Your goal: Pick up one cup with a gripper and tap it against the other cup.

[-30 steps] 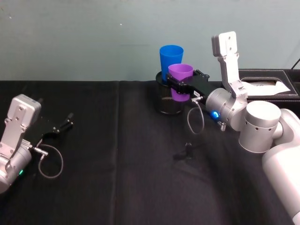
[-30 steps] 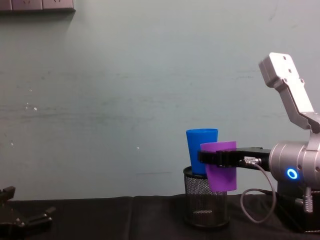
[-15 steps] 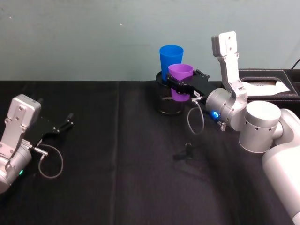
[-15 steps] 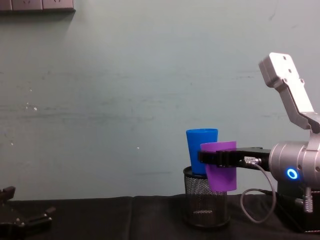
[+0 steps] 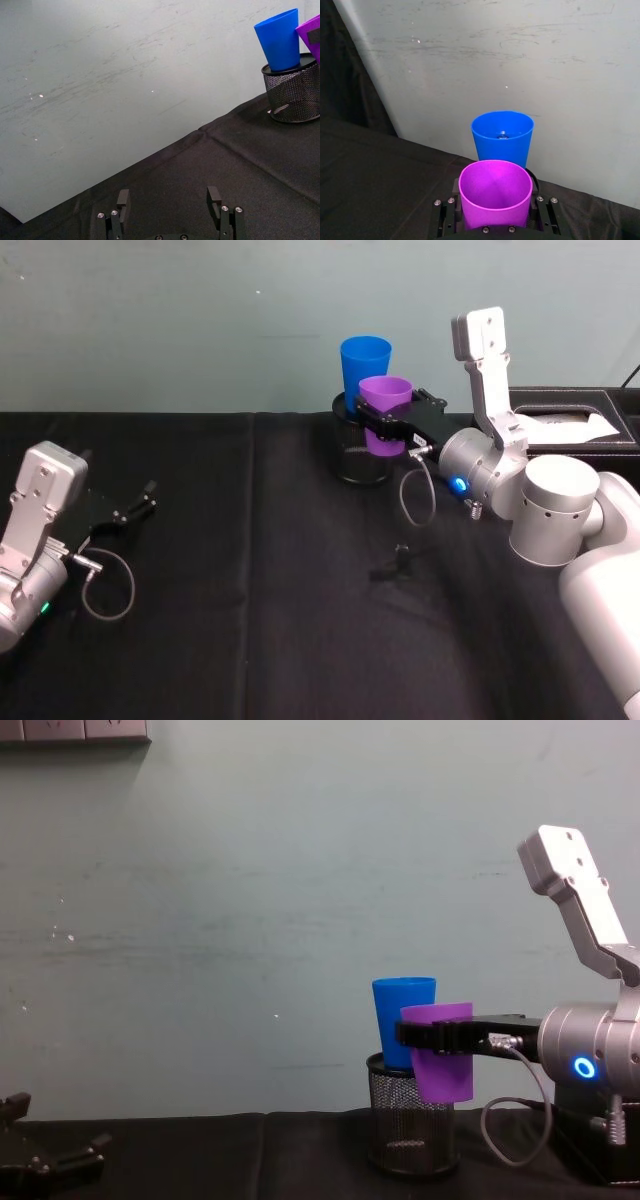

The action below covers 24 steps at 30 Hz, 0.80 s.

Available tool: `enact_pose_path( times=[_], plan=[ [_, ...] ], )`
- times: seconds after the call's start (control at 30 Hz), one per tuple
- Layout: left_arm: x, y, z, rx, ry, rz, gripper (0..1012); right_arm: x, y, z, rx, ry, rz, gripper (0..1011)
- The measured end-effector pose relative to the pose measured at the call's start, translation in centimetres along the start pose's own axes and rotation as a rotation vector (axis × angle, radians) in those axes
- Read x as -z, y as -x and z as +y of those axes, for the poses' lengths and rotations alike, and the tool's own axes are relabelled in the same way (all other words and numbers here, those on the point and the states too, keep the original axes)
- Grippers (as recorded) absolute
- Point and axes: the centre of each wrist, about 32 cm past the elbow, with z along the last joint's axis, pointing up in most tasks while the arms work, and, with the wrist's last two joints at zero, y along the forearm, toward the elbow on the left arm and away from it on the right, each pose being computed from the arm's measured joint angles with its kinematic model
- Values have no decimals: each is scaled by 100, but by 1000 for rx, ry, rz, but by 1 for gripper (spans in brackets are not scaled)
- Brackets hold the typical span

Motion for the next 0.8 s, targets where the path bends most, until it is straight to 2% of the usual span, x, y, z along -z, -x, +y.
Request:
enact_pose_path(
  times=[0.8],
  plan=[
    [0,0,0,0,0,0,1000,0,0,0,0,0,0,723]
  ],
)
